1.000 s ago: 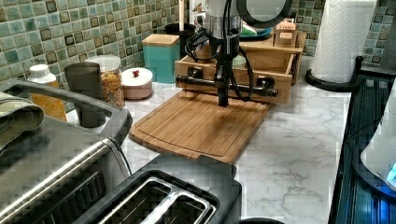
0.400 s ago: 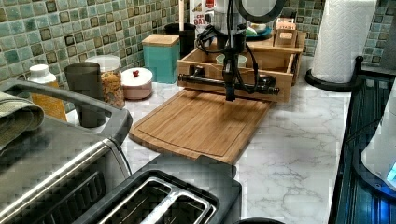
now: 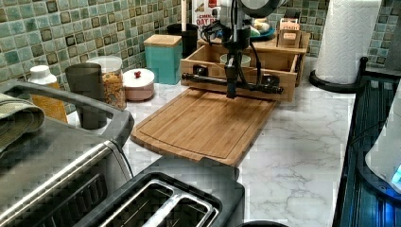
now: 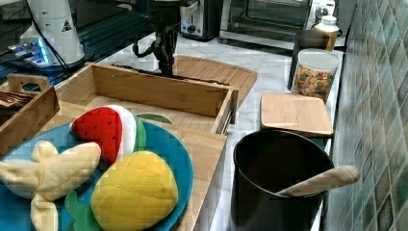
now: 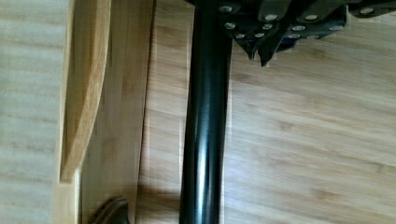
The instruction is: Close the drawer.
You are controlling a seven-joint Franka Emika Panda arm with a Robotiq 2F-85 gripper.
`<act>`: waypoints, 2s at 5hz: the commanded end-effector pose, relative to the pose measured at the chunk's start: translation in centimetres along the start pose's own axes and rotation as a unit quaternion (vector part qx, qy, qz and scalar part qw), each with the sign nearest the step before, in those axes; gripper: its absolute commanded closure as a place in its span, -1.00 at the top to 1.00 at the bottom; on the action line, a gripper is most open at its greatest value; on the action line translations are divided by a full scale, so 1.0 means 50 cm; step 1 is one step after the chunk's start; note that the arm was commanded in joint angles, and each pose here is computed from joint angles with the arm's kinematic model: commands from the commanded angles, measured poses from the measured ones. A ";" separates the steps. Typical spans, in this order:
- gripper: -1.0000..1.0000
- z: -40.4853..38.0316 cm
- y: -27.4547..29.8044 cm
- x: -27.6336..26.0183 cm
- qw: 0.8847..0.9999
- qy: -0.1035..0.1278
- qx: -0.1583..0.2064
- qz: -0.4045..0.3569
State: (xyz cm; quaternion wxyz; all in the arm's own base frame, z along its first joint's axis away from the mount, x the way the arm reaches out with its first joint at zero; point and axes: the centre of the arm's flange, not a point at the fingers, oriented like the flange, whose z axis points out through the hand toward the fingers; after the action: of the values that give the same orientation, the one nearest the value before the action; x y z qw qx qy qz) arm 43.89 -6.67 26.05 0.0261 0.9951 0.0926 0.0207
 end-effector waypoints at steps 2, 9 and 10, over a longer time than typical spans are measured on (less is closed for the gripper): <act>-1.00 -0.108 0.499 0.012 0.996 0.083 -0.009 0.013; -1.00 -0.161 0.579 -0.056 0.993 0.052 -0.078 0.068; -1.00 -0.160 0.579 -0.056 0.993 0.052 -0.078 0.068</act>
State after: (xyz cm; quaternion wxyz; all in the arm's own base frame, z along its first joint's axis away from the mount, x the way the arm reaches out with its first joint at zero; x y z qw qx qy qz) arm 47.31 -25.86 26.58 0.0277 0.9931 0.1139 -0.0030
